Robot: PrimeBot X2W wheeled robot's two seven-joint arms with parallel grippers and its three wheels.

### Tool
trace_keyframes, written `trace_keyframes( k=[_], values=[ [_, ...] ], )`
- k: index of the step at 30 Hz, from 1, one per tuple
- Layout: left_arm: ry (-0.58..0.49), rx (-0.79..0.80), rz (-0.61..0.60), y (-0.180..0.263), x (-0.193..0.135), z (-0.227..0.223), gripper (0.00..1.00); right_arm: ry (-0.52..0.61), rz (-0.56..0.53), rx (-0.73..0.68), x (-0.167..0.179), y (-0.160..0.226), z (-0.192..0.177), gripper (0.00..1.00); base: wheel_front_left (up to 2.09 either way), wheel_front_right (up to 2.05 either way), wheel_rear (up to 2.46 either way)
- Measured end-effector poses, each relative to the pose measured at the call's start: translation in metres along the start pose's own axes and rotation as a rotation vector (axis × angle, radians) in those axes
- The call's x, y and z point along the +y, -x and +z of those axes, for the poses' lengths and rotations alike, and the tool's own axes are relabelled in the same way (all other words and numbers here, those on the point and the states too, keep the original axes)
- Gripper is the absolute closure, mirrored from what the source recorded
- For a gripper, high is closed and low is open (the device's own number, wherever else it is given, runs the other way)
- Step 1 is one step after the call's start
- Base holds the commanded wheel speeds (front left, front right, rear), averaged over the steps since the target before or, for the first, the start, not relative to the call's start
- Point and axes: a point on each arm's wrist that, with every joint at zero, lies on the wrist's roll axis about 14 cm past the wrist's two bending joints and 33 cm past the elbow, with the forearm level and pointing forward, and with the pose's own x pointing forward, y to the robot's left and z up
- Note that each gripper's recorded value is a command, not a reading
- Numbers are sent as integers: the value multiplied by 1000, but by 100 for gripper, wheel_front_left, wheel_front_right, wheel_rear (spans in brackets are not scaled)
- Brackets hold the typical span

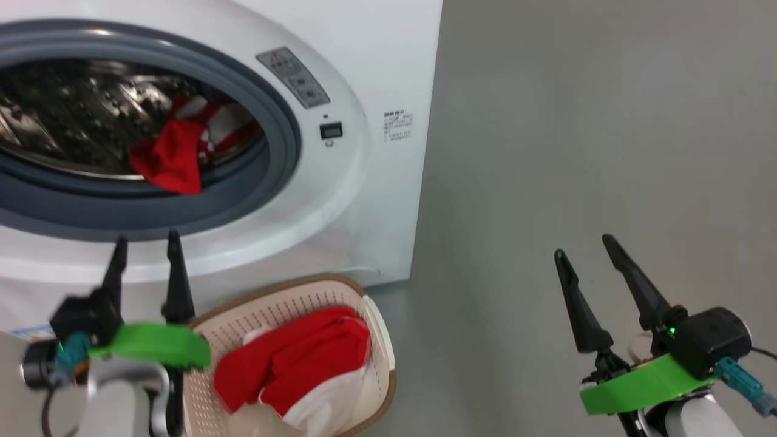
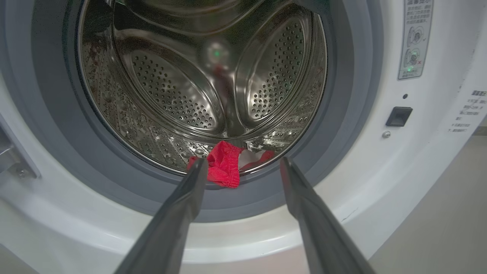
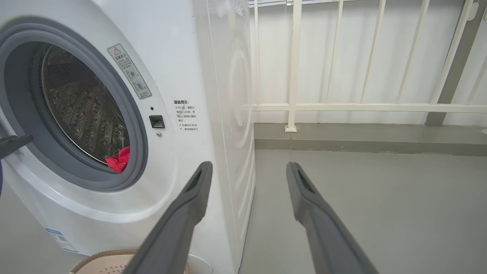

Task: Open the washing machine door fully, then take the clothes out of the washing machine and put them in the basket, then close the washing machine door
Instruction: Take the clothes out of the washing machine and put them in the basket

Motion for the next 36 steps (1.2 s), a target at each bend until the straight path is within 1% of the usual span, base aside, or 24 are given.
trace_keyframes(
  k=[3, 9, 12, 16, 22, 26, 31, 34, 36],
  values=[
    [-3, 21, 1, -23, 0, -8, 0, 0, -4, 17, -3, -9, -8, 0, 0, 0, 0],
    [19, 14, 23, -70, 5, -8, 0, -2, -7, 43, -7, -28, -22, 0, 0, 0, 0],
    [27, 41, 19, -95, 1, -20, 0, -4, -4, 60, -8, -36, -32, 0, 0, 0, 0],
    [22, 51, 15, -123, -1, -25, 0, -1, -5, 68, -11, -46, -38, 0, 0, 0, 0],
    [1, 78, 17, -158, 1, -36, 0, -1, -6, 110, -14, -49, -56, 0, 0, 0, 0],
    [-5, 159, 11, -170, -3, -58, 0, -22, -23, 120, -20, -50, -60, 0, 0, 0, 0],
    [-29, 323, -8, -179, -9, -85, 0, -42, -21, 141, -18, -46, -66, 0, 0, 0, 0],
    [-98, 407, -17, -179, -7, -96, 0, -59, 3, 163, -10, -43, -72, 0, 0, 0, 0],
    [-115, 466, -10, -177, -5, -103, 0, -80, 2, 166, -8, -41, -72, 0, 0, 0, 0]
  ],
)
